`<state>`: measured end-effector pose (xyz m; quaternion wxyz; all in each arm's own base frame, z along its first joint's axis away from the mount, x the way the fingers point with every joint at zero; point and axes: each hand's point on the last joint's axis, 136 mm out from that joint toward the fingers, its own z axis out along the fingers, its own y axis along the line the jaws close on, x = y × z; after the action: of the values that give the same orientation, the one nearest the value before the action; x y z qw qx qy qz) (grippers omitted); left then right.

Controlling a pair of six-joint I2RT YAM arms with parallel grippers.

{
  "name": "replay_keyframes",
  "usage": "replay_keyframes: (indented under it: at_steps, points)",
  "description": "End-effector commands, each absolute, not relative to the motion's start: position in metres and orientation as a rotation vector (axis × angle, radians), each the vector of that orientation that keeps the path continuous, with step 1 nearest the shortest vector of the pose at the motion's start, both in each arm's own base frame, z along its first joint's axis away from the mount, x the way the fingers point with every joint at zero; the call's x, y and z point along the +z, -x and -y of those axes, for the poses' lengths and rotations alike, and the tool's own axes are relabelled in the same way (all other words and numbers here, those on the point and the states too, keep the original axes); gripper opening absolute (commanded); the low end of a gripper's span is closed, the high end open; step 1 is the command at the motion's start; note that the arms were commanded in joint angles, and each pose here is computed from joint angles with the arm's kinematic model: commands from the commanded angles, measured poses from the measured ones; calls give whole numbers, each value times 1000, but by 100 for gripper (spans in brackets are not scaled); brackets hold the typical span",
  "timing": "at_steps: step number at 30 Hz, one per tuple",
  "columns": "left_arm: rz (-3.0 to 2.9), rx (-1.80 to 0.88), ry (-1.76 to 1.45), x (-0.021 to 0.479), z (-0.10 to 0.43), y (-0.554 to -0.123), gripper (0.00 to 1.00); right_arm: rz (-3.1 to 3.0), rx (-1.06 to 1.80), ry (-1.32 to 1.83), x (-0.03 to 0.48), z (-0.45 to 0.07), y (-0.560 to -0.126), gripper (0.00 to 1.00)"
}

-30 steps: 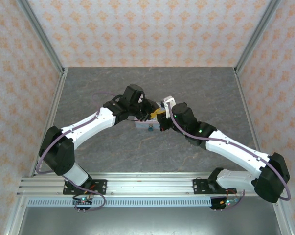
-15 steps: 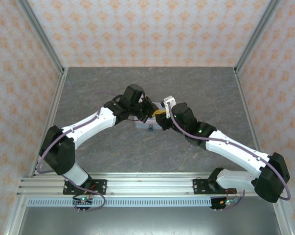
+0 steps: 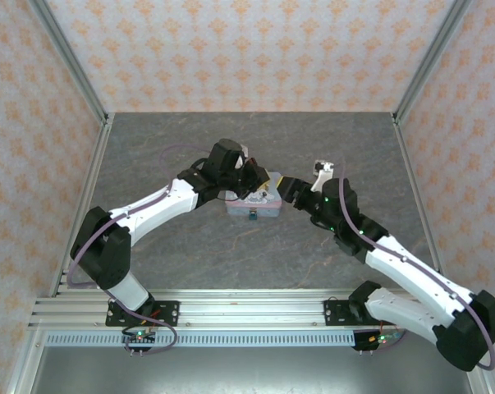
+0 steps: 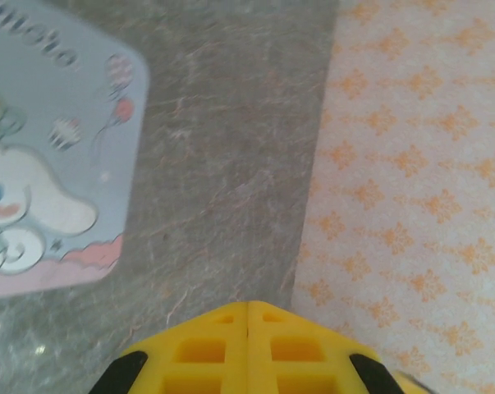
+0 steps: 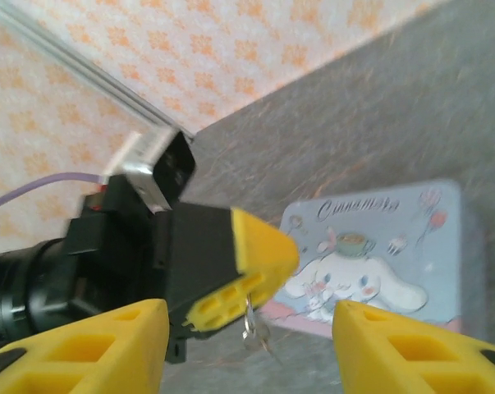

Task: Unlock a padlock with a key

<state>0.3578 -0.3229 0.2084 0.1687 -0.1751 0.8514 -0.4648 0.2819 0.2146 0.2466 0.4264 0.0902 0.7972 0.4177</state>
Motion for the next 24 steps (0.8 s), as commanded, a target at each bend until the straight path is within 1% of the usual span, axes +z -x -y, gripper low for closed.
replay_keyframes:
  at_steps: [1,3,6,12,19,24]
  points:
    - [-2213,-1299,329,241,318,-377,0,-1873,1399,-526,255,-228,-289,55]
    - [-2162,-1275,322,244,313,-381,0,-1813,1488,-646,250,-226,-293,55]
    - [-2091,-1272,353,245,308,-388,0,-1735,1533,-789,247,-215,-295,56]
    - [-1892,-1355,487,252,297,-400,0,-1531,1647,-1112,235,-186,-295,60]
    - [-1822,-1403,558,258,293,-403,0,-1492,1695,-1163,239,-199,-299,60]
    - [-1802,-1406,580,260,289,-402,0,-1463,1761,-1185,245,-219,-305,60]
